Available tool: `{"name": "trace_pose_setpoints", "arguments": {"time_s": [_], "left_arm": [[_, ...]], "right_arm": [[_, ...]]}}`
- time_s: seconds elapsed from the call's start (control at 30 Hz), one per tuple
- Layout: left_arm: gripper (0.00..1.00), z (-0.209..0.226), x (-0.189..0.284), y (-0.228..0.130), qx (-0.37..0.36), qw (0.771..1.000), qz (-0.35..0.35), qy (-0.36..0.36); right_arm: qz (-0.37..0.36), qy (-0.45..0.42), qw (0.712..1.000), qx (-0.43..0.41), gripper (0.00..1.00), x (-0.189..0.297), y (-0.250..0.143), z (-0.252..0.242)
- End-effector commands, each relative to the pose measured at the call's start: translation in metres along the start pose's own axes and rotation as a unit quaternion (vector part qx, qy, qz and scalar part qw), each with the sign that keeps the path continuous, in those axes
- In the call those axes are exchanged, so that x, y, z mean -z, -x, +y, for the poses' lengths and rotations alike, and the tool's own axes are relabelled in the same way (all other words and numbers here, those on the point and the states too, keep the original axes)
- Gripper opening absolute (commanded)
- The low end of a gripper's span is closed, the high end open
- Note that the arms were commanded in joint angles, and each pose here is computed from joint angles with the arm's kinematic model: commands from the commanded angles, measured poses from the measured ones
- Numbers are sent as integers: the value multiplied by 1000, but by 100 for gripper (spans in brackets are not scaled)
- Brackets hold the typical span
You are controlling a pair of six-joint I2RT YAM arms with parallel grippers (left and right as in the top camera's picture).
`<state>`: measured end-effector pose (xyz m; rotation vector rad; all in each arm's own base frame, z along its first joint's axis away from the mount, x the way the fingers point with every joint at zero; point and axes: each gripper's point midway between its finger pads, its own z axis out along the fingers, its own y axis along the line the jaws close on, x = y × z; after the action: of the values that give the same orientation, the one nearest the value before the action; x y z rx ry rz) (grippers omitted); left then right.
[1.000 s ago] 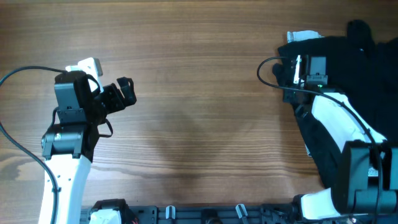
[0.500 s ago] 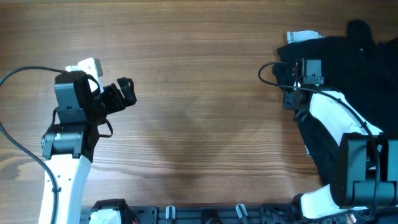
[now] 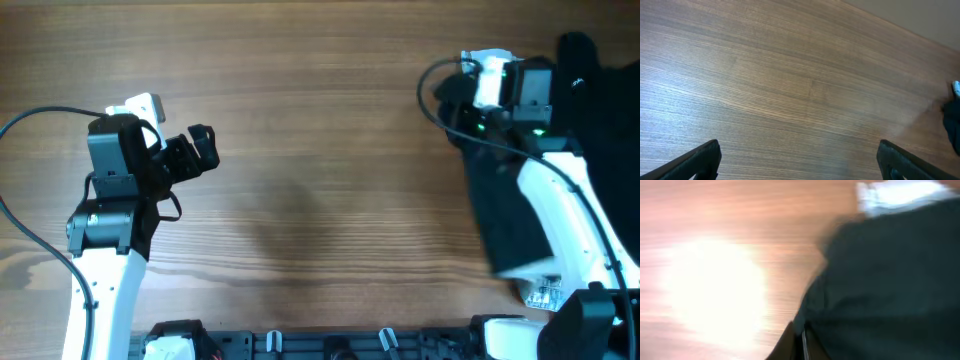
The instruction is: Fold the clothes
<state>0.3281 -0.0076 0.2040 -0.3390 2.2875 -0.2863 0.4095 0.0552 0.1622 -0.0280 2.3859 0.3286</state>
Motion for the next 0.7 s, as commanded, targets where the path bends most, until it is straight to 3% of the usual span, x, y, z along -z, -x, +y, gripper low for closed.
{"name": "trace_pose_setpoints", "arguments": {"time_s": [0.0,0.1,0.17,0.2,0.23,0.27,0.33,0.43,0.53,0.67], "left_arm": [[100,-11,4,10,5,1000,-13,-21],[100,-14,1,12,27,999,-13,-32],[100,-23,-5,6,28,998,5,-60],[100,-28,-10,2,29,997,20,-75],[100,-32,-15,-4,31,995,36,-89],[100,-36,-21,-10,34,993,54,-101],[99,-57,-35,-35,31,982,114,-145],[100,-98,-53,-87,6,960,210,-185],[96,-137,-64,-157,7,931,317,-182],[98,-167,-62,-250,77,885,448,-103]], "right_arm": [[-61,235,970,1,4,17,30,158],[-116,239,963,36,4,17,28,230],[-93,255,960,67,10,4,-3,269],[-73,248,962,90,41,-8,-19,272],[-67,219,969,98,63,-17,-23,262],[-68,173,977,105,95,-24,-23,243],[-78,25,990,117,100,-29,-9,174],[-37,-90,993,70,100,-11,-5,80],[24,-114,993,23,100,8,-22,27],[41,-153,987,-17,100,24,-27,-14]]}}
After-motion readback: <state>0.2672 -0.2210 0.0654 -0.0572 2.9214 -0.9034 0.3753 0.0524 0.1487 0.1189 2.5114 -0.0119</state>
